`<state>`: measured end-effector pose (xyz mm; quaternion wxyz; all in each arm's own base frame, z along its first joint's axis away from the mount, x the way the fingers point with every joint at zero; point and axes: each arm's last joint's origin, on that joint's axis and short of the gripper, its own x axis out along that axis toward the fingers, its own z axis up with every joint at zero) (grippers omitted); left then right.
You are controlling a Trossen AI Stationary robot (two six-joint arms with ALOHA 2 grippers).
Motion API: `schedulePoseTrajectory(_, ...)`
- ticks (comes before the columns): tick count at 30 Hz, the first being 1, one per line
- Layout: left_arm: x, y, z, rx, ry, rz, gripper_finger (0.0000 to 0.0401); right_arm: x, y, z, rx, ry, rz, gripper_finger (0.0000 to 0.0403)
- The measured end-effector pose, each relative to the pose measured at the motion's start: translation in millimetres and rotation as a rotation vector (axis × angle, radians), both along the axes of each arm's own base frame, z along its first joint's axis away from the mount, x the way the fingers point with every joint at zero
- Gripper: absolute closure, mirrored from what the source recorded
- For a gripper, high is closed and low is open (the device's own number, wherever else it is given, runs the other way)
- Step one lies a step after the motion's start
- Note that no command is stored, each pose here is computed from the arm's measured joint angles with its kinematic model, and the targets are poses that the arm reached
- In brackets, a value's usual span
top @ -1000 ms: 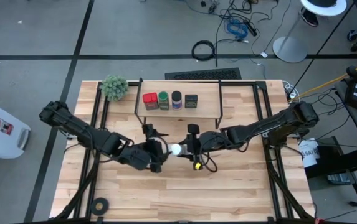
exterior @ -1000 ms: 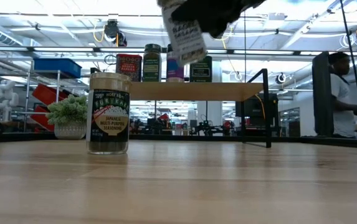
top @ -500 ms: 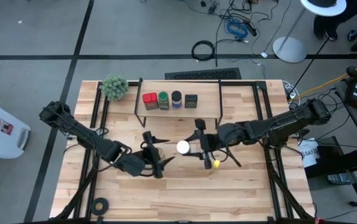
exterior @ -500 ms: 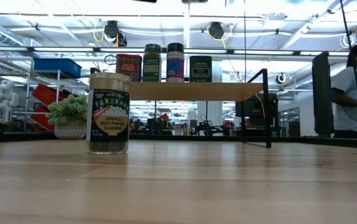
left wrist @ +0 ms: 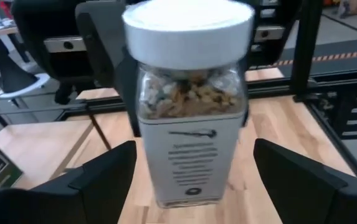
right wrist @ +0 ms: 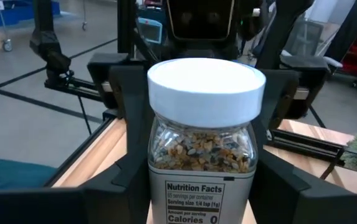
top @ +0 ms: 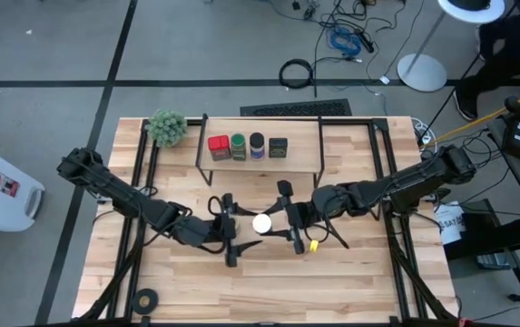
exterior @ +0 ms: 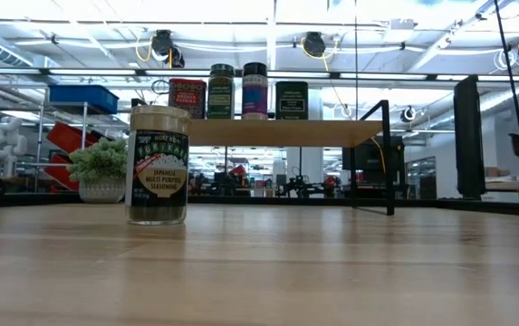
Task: Shelf spices
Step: Put the white seasoning bottle on the shelf aligned with the other black seasoning can
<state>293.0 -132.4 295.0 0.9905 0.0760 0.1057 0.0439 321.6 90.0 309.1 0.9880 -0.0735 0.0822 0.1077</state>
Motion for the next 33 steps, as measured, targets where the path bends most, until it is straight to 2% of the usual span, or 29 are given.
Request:
schedulePoseTrajectory(12,13.2,8.9,-15.6,0.004,0.052,0.033,0.0073,1.2,0.5,2.6,0.001,-0.036,0.002,0.0208)
schedulePoseTrajectory(23,13.6,9.8,-15.8,0.022,0.056,0.028,0.0145,0.9,0.0,1.2,0.002,-0.02,-0.007,0.0208)
schedulePoseTrajectory(29,13.7,9.1,-16.3,0.009,0.065,-0.007,0.0194,0.7,-0.2,-0.3,0.004,-0.004,-0.016,0.0195)
schedulePoseTrajectory(33,13.5,8.9,-17.1,0.01,0.073,-0.015,0.0198,0.8,-1.3,-1.6,0.016,0.014,-0.021,0.019)
